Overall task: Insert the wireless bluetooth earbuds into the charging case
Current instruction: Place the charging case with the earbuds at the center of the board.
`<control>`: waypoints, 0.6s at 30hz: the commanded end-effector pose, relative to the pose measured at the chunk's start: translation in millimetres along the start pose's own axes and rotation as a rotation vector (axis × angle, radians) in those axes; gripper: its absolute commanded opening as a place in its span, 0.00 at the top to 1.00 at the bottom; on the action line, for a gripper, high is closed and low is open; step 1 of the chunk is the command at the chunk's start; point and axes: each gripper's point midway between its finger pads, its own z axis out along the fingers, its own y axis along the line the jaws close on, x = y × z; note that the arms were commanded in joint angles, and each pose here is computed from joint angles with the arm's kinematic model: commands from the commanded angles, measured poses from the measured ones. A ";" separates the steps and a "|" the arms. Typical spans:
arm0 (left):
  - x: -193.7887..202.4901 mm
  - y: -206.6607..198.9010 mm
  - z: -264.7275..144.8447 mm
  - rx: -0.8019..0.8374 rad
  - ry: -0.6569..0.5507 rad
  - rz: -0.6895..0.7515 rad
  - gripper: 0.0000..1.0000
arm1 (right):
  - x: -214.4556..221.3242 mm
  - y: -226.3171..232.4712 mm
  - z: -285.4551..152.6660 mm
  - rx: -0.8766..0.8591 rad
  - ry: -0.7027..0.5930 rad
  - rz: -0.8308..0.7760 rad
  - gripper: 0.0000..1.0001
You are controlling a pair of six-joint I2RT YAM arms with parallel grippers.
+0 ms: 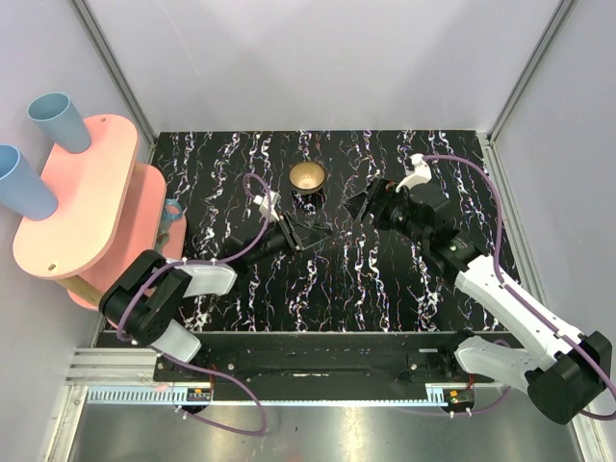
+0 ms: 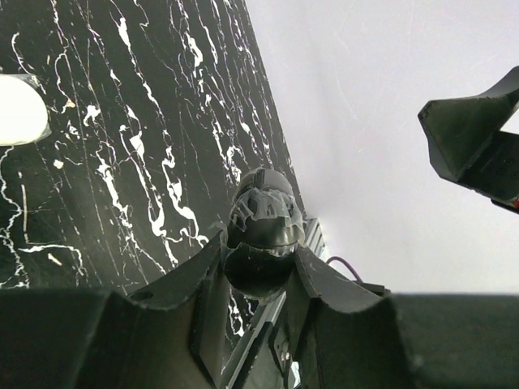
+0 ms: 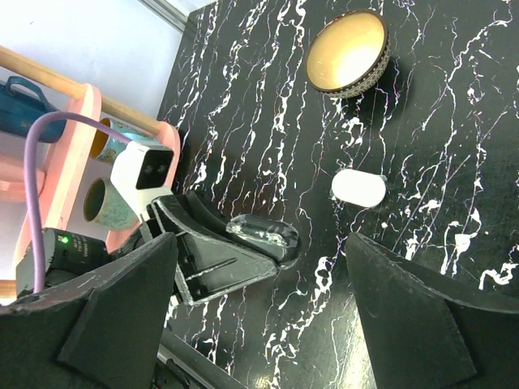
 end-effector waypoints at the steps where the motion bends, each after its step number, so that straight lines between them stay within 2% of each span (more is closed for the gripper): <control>1: -10.3 -20.6 3.9 0.114 -0.065 -0.050 0.92 | -9.5 7.0 -1.3 -0.024 -0.021 0.006 0.08; 10: -3.0 1.0 13.2 0.080 -0.082 -0.146 0.91 | -6.9 3.0 -3.8 -0.014 -0.026 0.021 0.08; 11: 3.6 14.2 17.0 0.057 -0.069 -0.171 0.91 | -7.5 3.6 -3.7 -0.016 -0.028 0.022 0.08; 18: 22.9 41.6 25.1 0.027 -0.047 -0.275 0.91 | -6.6 1.2 -3.3 -0.011 -0.028 0.009 0.08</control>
